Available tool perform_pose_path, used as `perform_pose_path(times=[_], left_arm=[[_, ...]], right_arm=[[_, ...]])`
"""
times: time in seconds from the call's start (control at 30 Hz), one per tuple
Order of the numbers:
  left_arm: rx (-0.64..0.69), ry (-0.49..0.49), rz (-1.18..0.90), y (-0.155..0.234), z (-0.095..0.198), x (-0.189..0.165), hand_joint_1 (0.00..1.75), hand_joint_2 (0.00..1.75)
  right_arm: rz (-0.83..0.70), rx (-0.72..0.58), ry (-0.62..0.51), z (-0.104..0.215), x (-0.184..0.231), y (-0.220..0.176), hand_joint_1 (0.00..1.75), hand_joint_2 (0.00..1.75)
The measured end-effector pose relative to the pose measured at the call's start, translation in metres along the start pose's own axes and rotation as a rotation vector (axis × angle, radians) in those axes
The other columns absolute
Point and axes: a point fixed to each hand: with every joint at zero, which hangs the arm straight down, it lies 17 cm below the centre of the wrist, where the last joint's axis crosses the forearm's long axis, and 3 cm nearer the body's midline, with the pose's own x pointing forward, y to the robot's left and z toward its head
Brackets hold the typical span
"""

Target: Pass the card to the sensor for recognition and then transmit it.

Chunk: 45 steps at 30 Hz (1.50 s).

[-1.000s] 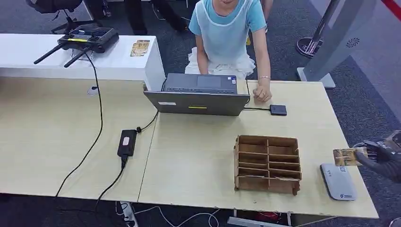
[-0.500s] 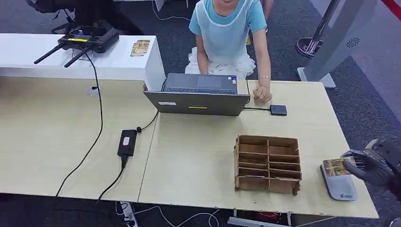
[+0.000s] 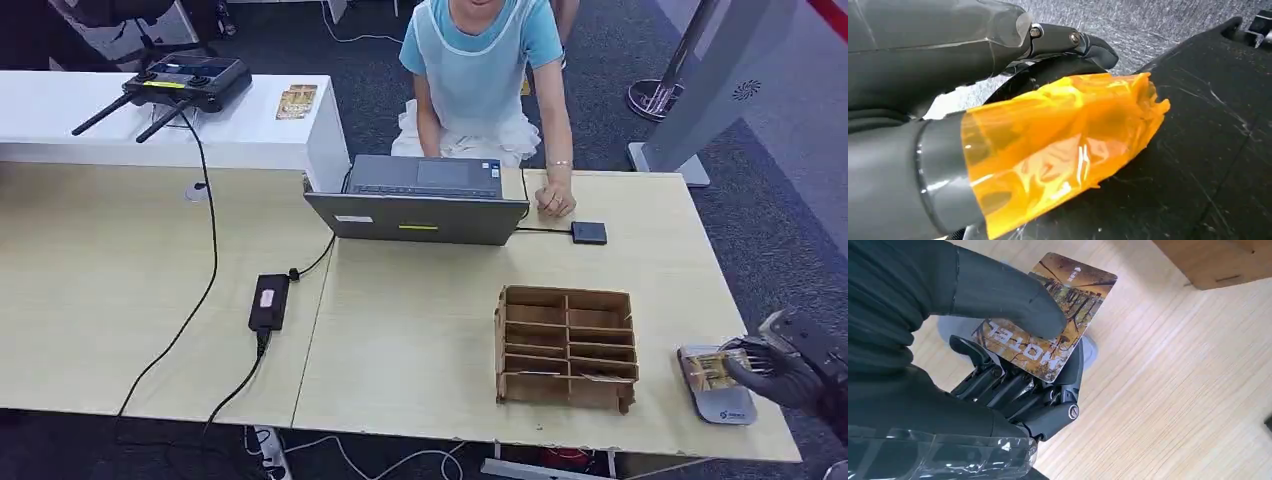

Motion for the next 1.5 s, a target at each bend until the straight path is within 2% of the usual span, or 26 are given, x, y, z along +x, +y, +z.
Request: perform_pose_path(times=[0.9,1.5], left_arm=[[-0.004,-0.032,-0.142,0.0,0.001,0.01,0.0,0.0],[0.0,-0.071,-0.289,0.002,0.002,0.021,0.0,0.0]], right_arm=[[-0.023,-0.069,0.04,-0.019,-0.02,-0.006,1.75,1.75],[-0.051,-0.112,0.096,-0.019,-0.042,-0.011,1.75,1.75]])
